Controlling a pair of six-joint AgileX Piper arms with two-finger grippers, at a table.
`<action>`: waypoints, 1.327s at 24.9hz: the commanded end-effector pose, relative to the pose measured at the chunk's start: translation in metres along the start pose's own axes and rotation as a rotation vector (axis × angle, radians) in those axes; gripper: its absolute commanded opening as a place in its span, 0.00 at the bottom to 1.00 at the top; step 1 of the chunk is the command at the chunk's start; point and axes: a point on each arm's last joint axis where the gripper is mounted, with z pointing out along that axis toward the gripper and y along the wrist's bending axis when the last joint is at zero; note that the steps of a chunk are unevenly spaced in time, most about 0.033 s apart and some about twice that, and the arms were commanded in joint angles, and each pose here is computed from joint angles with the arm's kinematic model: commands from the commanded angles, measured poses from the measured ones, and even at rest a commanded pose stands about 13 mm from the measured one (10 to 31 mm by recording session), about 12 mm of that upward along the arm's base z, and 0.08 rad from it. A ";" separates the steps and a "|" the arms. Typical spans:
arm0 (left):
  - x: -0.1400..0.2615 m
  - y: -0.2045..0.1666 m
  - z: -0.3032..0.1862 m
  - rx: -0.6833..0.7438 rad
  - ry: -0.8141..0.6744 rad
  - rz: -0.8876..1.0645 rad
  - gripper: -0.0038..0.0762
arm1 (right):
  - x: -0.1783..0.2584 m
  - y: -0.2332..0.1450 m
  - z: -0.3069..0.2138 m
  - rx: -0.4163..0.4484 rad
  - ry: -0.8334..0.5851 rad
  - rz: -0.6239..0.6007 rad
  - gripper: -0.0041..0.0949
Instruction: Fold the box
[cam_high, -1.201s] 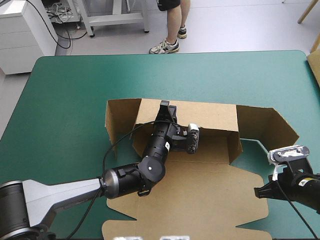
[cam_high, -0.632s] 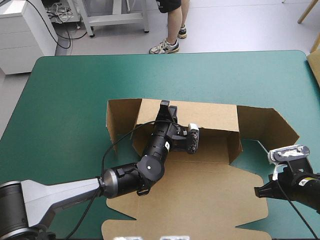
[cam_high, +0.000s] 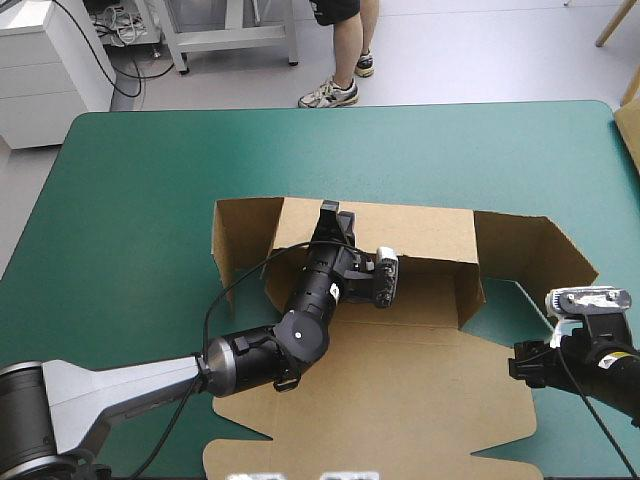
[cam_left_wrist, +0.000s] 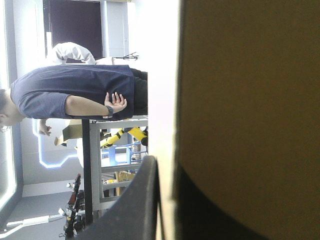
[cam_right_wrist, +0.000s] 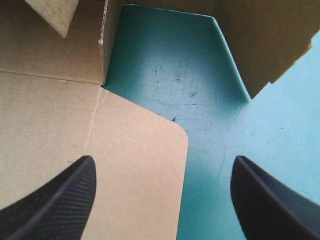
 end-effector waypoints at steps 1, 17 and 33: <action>-0.002 0.010 -0.008 -0.003 -0.041 -0.047 0.04 | -0.009 0.001 -0.006 -0.003 -0.068 0.016 0.77; -0.002 0.011 -0.008 -0.013 -0.035 0.001 0.04 | -0.089 -0.003 -0.060 0.007 -0.199 -0.035 0.72; 0.002 0.013 -0.008 -0.036 0.009 -0.005 0.04 | -0.241 -0.058 0.050 -0.084 -0.078 0.034 0.71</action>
